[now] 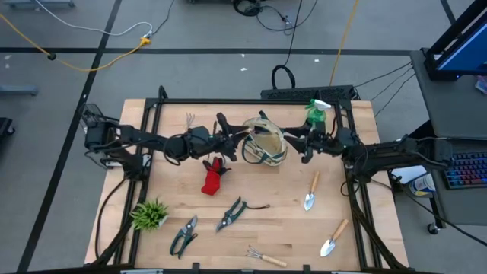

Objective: Pick & Place Garden tools in Gardening bag
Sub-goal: Put the top brown trowel into the gardening bag

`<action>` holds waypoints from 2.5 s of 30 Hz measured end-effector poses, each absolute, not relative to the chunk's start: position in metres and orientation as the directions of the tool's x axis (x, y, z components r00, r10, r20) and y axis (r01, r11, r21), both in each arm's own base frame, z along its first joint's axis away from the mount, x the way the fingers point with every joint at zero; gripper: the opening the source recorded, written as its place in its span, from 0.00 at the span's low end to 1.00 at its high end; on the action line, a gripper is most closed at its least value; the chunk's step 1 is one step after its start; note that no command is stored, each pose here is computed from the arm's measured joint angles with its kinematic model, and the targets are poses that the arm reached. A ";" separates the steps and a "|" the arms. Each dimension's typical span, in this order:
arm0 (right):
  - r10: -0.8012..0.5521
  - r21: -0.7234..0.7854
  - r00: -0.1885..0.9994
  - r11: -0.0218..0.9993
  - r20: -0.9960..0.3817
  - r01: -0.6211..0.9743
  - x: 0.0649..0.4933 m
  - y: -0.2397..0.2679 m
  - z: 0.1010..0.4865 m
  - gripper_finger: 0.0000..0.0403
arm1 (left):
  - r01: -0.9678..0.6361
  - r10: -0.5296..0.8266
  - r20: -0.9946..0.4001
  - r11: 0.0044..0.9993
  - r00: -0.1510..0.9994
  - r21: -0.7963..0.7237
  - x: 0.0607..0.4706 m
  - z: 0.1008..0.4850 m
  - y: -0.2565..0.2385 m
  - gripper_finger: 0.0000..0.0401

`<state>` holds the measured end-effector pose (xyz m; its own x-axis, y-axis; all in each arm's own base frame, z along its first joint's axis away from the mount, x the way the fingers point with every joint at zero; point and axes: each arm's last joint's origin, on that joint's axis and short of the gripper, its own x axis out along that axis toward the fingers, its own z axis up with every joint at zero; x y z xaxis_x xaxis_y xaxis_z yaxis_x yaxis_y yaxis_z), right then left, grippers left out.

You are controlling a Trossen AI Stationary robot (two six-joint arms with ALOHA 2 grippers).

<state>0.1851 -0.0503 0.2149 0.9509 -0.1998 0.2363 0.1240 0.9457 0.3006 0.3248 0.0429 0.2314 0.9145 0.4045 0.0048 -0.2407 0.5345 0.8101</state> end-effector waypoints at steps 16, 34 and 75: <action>-0.158 0.221 0.958 0.970 0.238 0.105 0.188 -0.039 0.215 0.42 | -0.198 0.418 -0.017 0.465 0.908 0.863 0.373 0.221 0.049 0.18; -0.229 0.144 0.953 0.969 0.200 0.203 0.188 -0.042 0.211 0.19 | -0.173 0.402 -0.011 0.417 0.916 0.892 0.374 0.222 0.043 0.18; -0.214 0.099 0.959 0.975 0.187 0.198 0.186 -0.036 0.214 0.00 | -0.268 0.527 -0.261 0.725 0.809 0.634 0.340 0.243 0.028 0.41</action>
<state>0.1856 -0.0357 0.2136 0.9588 -0.2137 0.1872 0.1980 0.9752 0.0993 0.3405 0.0279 0.2431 0.8088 0.5269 -0.2612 -0.2677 0.7254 0.6342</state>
